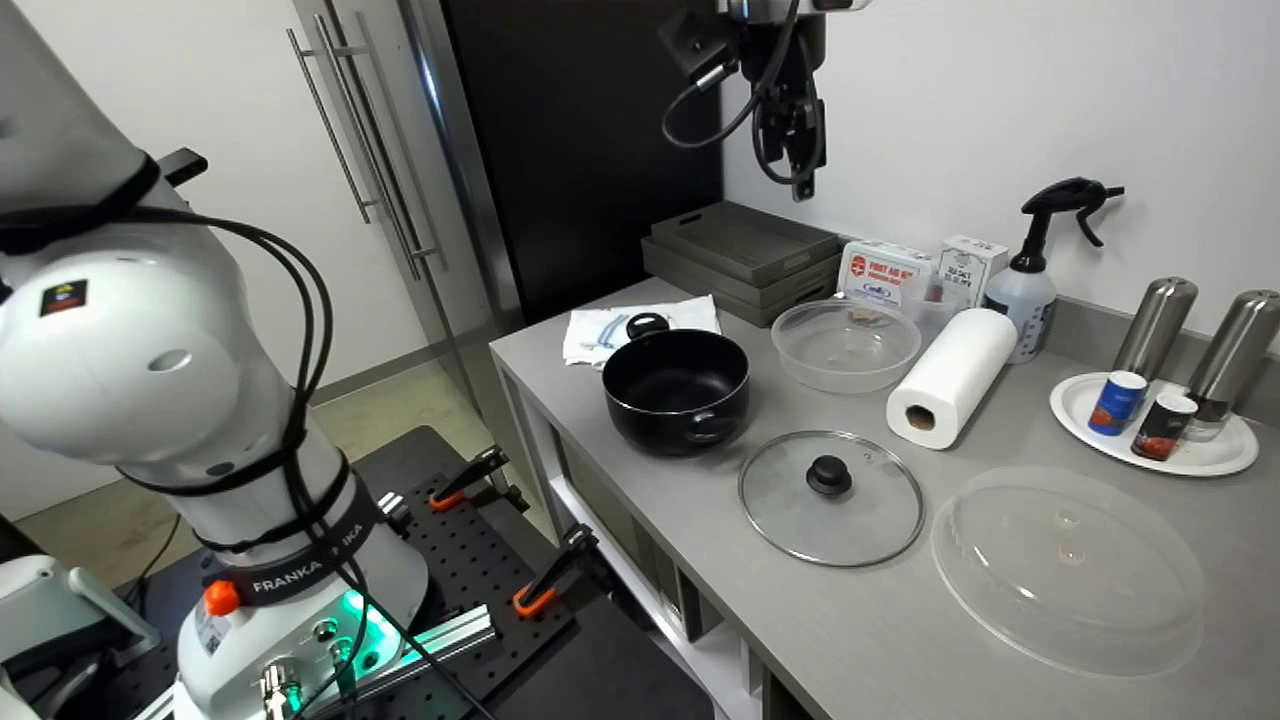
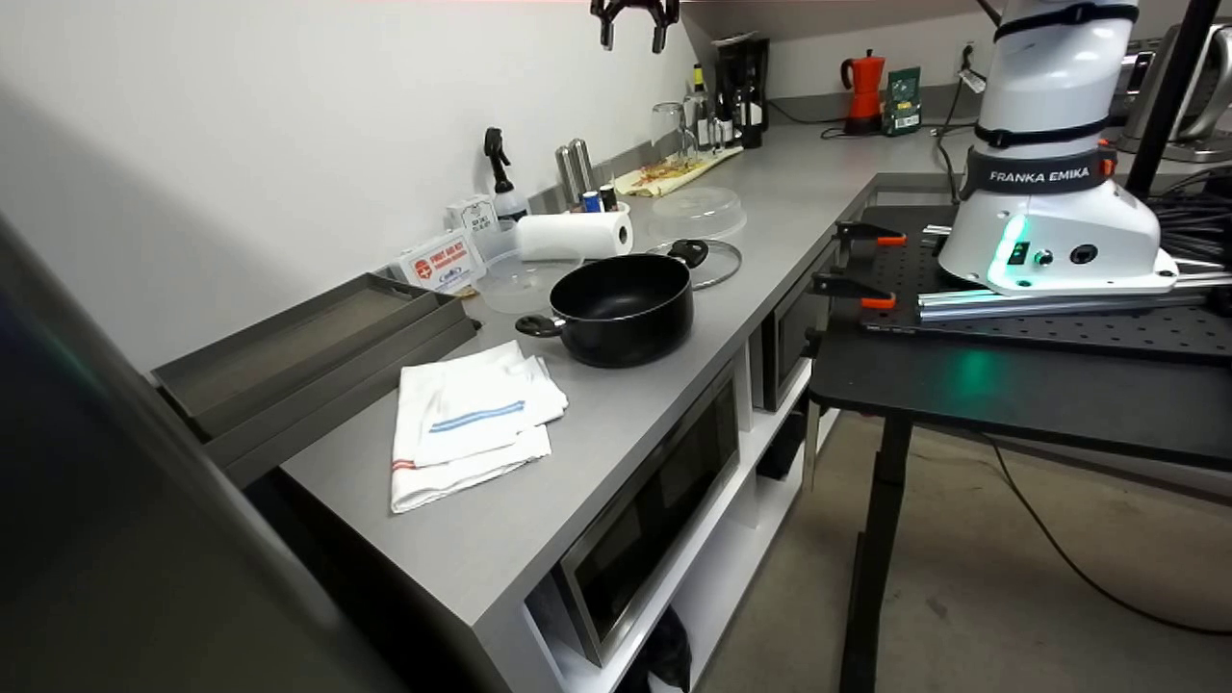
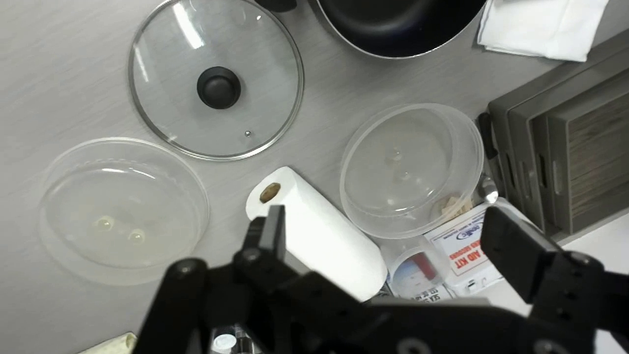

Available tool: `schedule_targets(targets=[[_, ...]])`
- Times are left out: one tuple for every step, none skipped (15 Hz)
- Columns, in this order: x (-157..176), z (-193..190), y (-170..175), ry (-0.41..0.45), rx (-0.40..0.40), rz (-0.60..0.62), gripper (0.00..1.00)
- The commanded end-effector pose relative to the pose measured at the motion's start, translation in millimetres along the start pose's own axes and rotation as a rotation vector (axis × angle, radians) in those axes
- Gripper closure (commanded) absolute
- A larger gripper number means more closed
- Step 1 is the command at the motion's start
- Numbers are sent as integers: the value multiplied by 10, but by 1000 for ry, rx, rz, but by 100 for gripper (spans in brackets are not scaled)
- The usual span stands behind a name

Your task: Pick up the lid and put it on the pot

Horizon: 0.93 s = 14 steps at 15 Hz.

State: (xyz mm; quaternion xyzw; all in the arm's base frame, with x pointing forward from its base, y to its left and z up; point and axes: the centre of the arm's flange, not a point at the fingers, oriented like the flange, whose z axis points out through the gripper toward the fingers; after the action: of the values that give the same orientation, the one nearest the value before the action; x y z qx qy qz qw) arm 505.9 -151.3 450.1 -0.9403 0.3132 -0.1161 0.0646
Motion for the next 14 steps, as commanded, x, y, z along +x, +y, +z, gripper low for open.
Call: schedule_targets(targets=[[259, 191, 36, -2, -37, 95, 0], [304, 250, 77, -15, -46, 120, 0], [338, 300, 108, -21, -55, 140, 0], [382, 360, 150, -29, -68, 162, 0], [417, 405, 181, -34, -76, 180, 0], [460, 459, 222, -36, -87, 201, 0], [497, 515, 249, -41, -96, 219, 0], [543, 574, 288, -43, -104, 241, 0], [584, 632, 318, -51, -107, 261, 0], [633, 701, 349, -56, -112, 283, 0], [674, 768, 376, -65, -117, 302, 0], [713, 837, 404, -72, -123, 321, 0], [739, 903, 423, -76, -128, 335, 0], [762, 965, 442, -83, -133, 346, 0]])
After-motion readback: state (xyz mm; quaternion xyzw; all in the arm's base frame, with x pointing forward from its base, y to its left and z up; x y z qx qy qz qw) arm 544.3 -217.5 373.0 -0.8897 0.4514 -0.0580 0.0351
